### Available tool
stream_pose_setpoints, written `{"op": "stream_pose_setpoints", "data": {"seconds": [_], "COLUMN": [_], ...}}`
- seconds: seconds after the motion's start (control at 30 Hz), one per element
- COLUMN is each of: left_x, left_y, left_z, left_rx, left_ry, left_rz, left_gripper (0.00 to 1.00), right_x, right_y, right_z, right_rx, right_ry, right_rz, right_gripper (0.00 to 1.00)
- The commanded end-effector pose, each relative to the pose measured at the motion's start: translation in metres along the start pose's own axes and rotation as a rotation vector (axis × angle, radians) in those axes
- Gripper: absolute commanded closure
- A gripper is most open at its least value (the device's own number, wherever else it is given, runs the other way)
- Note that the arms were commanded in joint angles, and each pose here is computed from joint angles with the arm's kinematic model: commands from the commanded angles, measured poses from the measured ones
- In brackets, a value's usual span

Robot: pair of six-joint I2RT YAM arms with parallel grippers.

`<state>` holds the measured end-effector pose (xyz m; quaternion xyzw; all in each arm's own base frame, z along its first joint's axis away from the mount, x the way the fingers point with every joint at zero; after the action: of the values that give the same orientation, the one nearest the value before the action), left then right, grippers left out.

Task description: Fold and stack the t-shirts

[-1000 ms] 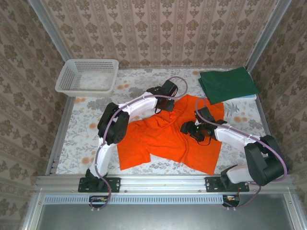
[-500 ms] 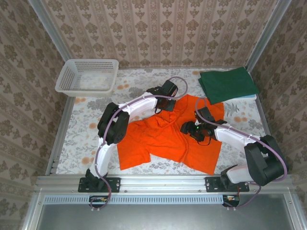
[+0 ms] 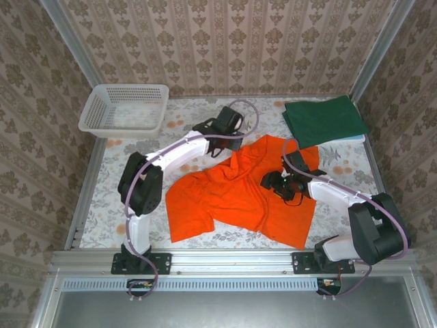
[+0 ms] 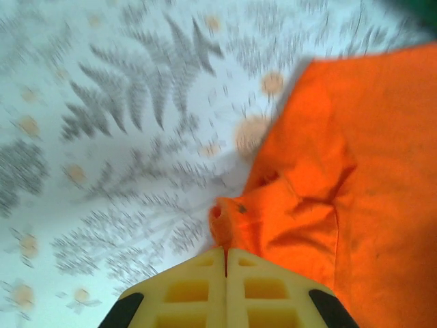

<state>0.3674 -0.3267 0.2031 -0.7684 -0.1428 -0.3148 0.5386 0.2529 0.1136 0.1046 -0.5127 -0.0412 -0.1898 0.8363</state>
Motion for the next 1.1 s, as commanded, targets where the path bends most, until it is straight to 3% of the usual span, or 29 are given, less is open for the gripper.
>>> {"op": "stream_pose_setpoints", "data": {"seconds": [0.0, 0.23, 0.53, 0.83, 1.0, 1.03, 1.07], "left_x": [0.038, 0.089, 0.130, 0.170, 0.189, 0.191, 0.194], "left_y": [-0.017, -0.024, 0.039, 0.092, 0.101, 0.100, 0.097], "left_z": [0.020, 0.088, 0.165, 0.207, 0.215, 0.213, 0.211], "left_rx": [0.026, 0.133, 0.207, 0.250, 0.274, 0.265, 0.266], "left_ry": [0.057, 0.055, 0.072, 0.044, 0.025, 0.027, 0.027], "left_rz": [-0.154, -0.333, -0.350, -0.382, -0.456, -0.472, -0.486], "left_gripper": [1.00, 1.00, 1.00, 1.00, 1.00, 0.90, 0.64], "right_x": [0.008, 0.015, 0.029, 0.040, 0.042, 0.043, 0.043], "right_y": [-0.005, 0.001, 0.011, 0.025, 0.030, 0.030, 0.031], "right_z": [0.007, 0.006, 0.008, 0.011, 0.011, 0.011, 0.011], "right_rx": [0.017, 0.010, 0.008, -0.004, -0.017, -0.018, -0.017], "right_ry": [-0.007, 0.001, 0.009, 0.023, 0.036, 0.039, 0.044], "right_rz": [0.000, 0.015, 0.033, 0.066, 0.074, 0.072, 0.072], "right_gripper": [0.38, 0.38, 0.38, 0.38, 0.38, 0.38, 0.38]}}
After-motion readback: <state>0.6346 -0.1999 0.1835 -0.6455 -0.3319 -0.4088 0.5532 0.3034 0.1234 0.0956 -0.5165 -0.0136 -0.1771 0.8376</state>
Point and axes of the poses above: each hand's point on the last joint's axis, 136 mm out from that joint toward the fingers, its own y axis out along the fingers, its own z axis along the line the jaws close on, x = y × z, the point moved 7 cm from there along -y, back along the fingers, and after that the axes turned 13 degrees about -y, right-handed, at the moved point
